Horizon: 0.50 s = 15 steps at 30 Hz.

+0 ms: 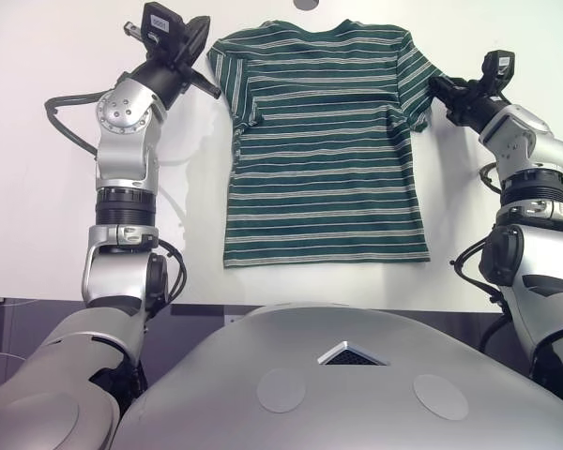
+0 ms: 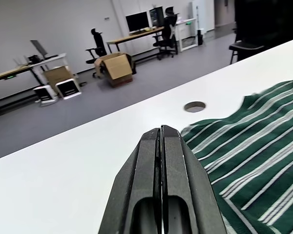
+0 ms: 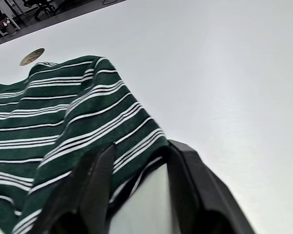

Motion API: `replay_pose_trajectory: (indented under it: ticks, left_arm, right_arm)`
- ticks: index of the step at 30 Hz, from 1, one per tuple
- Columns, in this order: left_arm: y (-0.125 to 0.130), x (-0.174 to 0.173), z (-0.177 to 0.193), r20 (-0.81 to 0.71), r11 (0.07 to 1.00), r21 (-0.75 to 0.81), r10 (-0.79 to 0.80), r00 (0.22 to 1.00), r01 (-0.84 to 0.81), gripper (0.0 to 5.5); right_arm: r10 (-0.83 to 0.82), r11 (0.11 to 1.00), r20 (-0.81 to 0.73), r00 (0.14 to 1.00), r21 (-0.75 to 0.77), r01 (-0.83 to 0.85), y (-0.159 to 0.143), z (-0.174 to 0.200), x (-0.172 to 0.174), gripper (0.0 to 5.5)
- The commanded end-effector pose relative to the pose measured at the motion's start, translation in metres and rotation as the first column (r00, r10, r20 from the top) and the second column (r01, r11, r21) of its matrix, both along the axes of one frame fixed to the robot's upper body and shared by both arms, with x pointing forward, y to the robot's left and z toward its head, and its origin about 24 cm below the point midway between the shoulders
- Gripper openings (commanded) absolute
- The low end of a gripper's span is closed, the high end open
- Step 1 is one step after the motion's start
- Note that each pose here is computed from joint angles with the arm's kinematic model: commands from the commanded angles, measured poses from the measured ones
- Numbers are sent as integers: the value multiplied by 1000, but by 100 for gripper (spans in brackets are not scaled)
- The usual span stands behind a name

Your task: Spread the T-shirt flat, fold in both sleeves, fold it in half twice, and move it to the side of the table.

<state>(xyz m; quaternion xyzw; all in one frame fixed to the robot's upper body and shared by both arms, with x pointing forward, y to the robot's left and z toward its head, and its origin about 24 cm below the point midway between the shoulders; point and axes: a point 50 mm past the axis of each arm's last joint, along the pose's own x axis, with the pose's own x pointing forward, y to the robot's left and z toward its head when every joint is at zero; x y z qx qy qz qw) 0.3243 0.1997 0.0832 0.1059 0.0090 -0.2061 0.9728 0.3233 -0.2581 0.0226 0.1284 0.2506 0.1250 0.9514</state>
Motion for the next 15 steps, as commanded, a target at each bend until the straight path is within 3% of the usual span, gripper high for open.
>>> replay_pose_trajectory:
  ticks: [1,6,11,15]
  left_arm:
    - [5,-5,-13,-45,999,13,33,998,-33,0]
    - [0,-12,-29,-85,999,21,28,996,-27,0]
    - [-5,-12,-29,-85,1000,5,24,996,-24,0]
    - [-3,-14,-31,-92,1000,11,25,995,-24,0]
  right_arm:
    - [-11,999,62,998,-38,14,-3,1,0,101]
    - [87,996,288,954,-12,-87,18,40,11,11]
    - [231,973,216,949,-45,-227,68,33,4,1]
    - [112,991,163,980,-98,-97,45,27,4,21]
